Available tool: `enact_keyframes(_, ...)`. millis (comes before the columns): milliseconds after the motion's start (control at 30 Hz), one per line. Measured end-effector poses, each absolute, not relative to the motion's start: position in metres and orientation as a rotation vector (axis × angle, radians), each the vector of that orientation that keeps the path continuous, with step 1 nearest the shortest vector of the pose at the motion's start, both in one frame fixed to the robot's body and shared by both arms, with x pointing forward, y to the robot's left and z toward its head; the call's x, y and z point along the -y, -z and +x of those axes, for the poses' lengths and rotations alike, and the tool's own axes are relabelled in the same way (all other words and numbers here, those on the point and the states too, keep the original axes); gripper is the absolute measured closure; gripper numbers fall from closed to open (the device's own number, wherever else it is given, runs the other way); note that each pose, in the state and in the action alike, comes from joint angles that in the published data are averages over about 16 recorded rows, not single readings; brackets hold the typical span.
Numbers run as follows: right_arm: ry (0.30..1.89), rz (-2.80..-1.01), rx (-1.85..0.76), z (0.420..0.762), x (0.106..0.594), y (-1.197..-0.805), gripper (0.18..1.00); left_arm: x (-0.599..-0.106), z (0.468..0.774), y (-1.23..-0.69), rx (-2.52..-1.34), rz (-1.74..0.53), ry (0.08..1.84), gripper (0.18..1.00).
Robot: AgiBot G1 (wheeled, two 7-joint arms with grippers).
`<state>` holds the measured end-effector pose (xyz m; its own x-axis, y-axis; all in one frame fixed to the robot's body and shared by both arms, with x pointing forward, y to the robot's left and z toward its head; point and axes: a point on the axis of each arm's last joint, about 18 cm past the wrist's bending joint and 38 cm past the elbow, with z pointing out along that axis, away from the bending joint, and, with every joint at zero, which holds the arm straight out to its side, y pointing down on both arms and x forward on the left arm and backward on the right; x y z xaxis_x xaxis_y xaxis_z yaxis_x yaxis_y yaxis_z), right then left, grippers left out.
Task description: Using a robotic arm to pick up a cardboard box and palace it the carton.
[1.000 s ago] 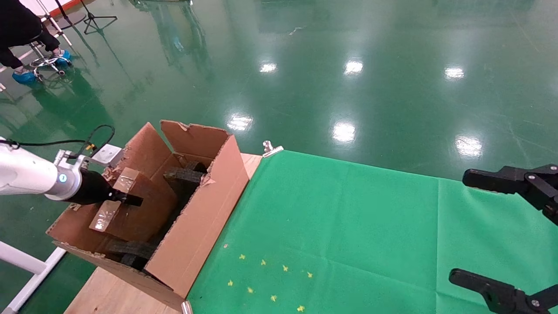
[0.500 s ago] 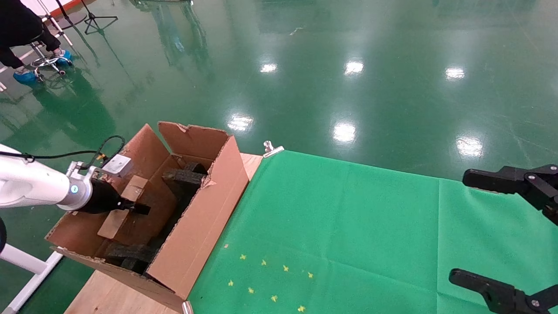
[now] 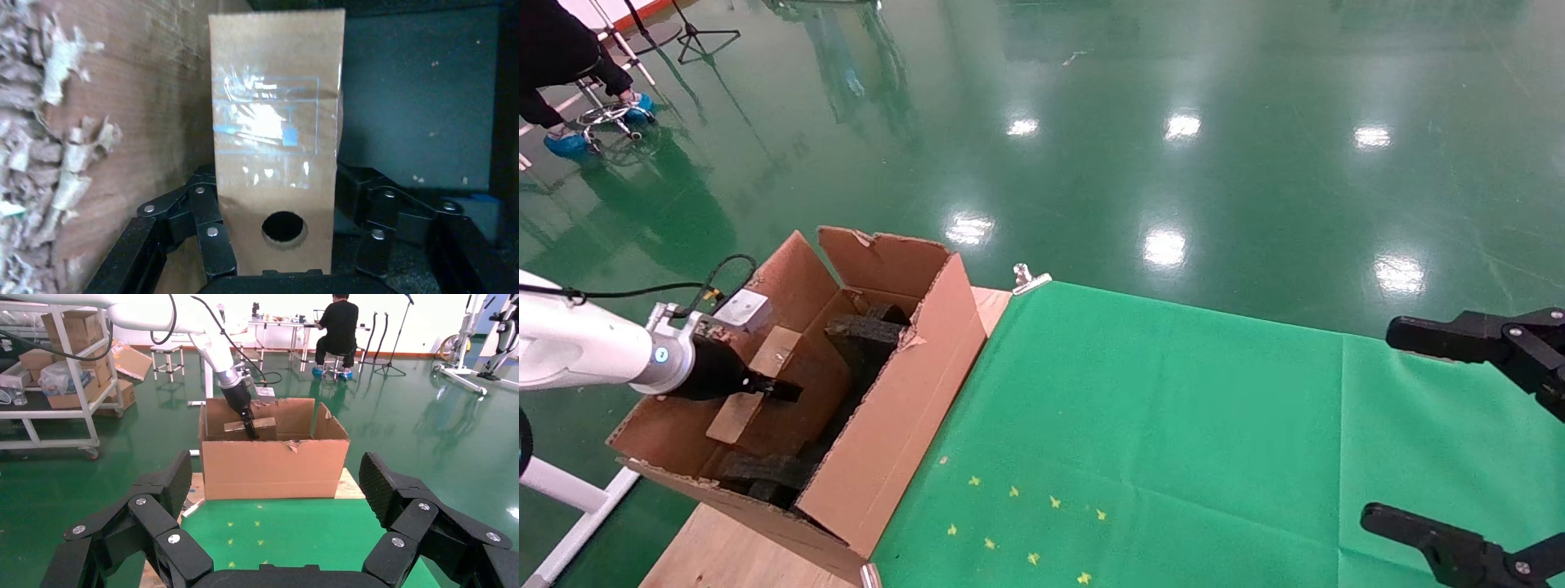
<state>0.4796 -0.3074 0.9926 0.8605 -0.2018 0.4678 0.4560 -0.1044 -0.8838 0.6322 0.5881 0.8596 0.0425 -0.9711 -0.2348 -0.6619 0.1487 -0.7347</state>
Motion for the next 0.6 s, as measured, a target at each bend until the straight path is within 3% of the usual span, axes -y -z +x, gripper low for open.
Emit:
enact_keyframes(200,0.561,-1.583,0.205,0.48,0.307,-0.993,0.178,-0.588,0.632,-0.861,-1.698,-1.582,0.522,0.733)
enact_keyframes(600,0.561,-1.583,0.205,0.48,0.307,-0.993,0.178,-0.587,0.631,-0.91,-1.672,-1.5,0.636,0.495)
